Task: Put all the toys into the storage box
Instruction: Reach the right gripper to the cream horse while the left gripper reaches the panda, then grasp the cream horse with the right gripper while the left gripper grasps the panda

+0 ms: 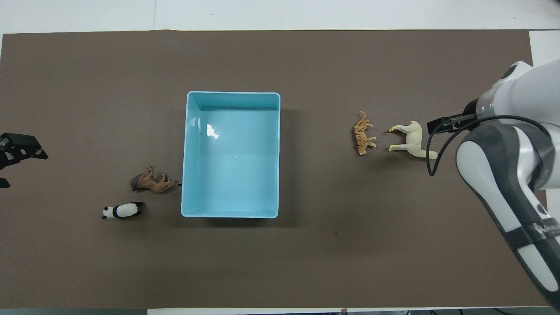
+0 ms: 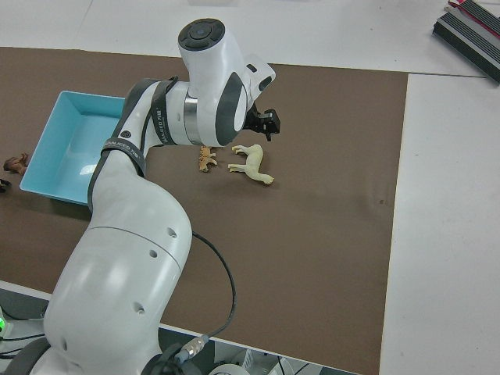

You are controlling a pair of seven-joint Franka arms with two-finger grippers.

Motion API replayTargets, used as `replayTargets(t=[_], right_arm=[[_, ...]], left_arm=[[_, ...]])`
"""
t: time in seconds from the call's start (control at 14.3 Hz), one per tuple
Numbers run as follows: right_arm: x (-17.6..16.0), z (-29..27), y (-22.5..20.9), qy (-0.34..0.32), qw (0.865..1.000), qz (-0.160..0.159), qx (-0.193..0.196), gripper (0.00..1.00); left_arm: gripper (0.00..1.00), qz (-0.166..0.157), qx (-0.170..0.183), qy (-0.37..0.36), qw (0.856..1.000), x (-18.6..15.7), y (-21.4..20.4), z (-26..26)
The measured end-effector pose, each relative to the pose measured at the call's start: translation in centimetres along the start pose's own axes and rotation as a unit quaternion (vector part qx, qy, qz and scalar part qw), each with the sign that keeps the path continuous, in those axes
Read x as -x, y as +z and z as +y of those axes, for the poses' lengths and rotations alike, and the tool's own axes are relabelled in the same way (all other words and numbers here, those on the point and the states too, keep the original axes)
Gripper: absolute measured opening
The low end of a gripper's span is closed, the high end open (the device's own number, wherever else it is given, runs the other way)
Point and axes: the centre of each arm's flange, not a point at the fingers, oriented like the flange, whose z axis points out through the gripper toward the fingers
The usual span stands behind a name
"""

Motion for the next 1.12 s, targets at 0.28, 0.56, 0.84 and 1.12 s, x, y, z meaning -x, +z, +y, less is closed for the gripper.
replayTargets(t=[0.28,0.56,0.84,1.12], right_arm=[[-1.7,-1.6,5.7,0.028,1.0,-0.002,-0.007,0.96],[-2.0,-2.1,7.3,0.033,0.999,-0.007,-0.009,0.95],[-1.3,-1.4,9.4,0.044,0.999,-0.027,-0.014,0.95],[-0.6,-1.2,11.2,0.05,0.998,-0.023,-0.017,0.96]], left_arm=[[1.0,-0.013,-0.016,-0.181,0.983,2.5,3.8,0.8],[1.0,-0.015,-0.025,-0.341,0.94,3.8,7.5,0.4],[1.0,-0.018,-0.036,-0.411,0.911,5.4,12.6,-0.5],[1.0,-0.011,-0.029,-0.455,0.89,6.6,16.3,-1.3]])
